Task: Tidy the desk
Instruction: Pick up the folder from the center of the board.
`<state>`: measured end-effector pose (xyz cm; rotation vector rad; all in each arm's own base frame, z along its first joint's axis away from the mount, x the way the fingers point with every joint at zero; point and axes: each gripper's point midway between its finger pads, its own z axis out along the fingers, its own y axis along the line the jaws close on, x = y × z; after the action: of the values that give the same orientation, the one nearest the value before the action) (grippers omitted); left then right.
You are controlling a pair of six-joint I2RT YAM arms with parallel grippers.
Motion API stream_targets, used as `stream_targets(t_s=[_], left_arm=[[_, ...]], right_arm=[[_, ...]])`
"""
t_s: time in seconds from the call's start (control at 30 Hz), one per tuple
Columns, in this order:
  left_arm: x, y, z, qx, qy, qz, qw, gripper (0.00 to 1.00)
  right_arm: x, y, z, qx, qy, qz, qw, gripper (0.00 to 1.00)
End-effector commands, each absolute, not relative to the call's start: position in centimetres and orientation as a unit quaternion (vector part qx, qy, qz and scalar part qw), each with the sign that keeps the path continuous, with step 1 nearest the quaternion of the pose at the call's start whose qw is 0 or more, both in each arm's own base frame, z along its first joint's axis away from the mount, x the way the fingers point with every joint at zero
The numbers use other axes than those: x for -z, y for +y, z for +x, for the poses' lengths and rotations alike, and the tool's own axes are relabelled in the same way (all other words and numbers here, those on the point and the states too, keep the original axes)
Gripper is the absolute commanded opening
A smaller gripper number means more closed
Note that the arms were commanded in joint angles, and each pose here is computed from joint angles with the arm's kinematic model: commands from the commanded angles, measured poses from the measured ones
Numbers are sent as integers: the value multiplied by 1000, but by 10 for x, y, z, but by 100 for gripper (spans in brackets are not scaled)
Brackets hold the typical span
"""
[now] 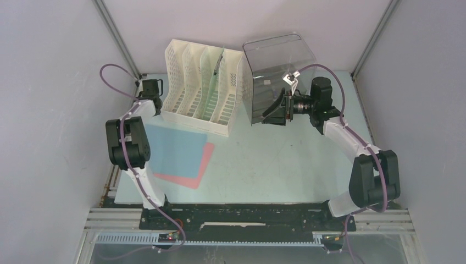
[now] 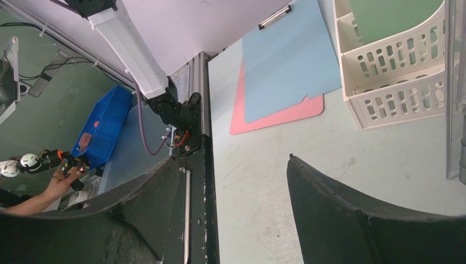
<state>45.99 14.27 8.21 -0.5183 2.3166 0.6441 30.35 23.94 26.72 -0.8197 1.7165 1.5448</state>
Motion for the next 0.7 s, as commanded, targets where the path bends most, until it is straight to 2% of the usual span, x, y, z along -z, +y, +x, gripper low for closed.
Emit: stream_targets(t_s=[0.0, 0.5, 0.67], left_arm=[[-118, 148, 455, -265, 858, -213, 384, 0], [-100, 153, 427, -245, 887, -201, 337, 0], [-131, 138, 433, -268, 876, -166, 365, 0]], right_arm=[[-283, 237, 306, -593, 644, -329, 354, 80], [-287, 231, 302, -595, 638, -334, 357, 80], [-288, 229, 303, -598, 633, -331, 362, 80]])
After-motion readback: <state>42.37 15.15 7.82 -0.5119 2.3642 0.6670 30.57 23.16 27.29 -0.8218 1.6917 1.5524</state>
